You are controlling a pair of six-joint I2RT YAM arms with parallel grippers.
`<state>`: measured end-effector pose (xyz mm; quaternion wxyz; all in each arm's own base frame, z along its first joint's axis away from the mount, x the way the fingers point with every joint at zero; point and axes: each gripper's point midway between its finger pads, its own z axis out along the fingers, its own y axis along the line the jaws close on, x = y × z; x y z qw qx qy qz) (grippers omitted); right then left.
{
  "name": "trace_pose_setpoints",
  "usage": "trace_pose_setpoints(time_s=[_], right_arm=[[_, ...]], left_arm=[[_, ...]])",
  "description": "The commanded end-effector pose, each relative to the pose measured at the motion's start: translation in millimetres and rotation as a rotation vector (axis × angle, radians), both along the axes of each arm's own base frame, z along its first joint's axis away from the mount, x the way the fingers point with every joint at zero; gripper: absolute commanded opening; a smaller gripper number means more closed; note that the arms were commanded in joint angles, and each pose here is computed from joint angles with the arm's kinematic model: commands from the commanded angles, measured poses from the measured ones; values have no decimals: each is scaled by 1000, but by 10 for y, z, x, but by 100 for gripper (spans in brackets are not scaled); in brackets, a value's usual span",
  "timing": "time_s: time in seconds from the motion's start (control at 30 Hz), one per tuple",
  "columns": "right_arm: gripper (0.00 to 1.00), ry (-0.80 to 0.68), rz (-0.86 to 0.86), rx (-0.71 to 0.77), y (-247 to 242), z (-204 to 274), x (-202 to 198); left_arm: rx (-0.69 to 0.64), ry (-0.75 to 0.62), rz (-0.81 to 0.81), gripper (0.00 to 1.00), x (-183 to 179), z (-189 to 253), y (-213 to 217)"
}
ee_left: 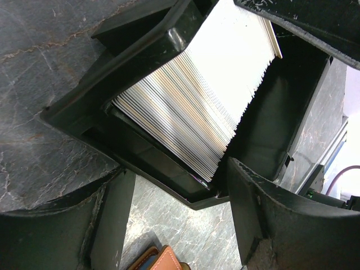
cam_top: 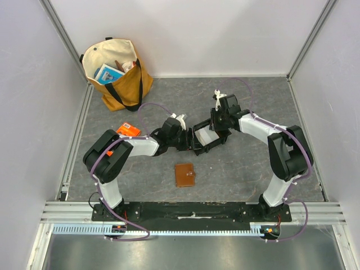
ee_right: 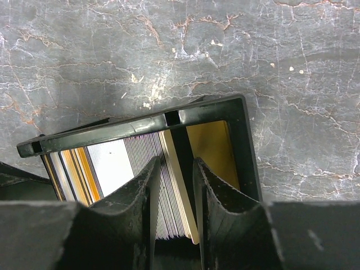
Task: Put the credit cards into the card holder
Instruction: Pick up the credit card from the storage box.
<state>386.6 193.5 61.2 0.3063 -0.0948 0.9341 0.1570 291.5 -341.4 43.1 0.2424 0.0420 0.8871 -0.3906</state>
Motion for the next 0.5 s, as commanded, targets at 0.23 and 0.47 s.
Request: trace_pose_setpoints(time_s=[0.23,0.47], right_arm=[[23,9,44,84,44,167,-95],[17,19,51,108,-14,191,-77]], left_arm=[[-43,-49,-26,71,93,204,-124],[-42,-49,-34,71,77,205,-120]])
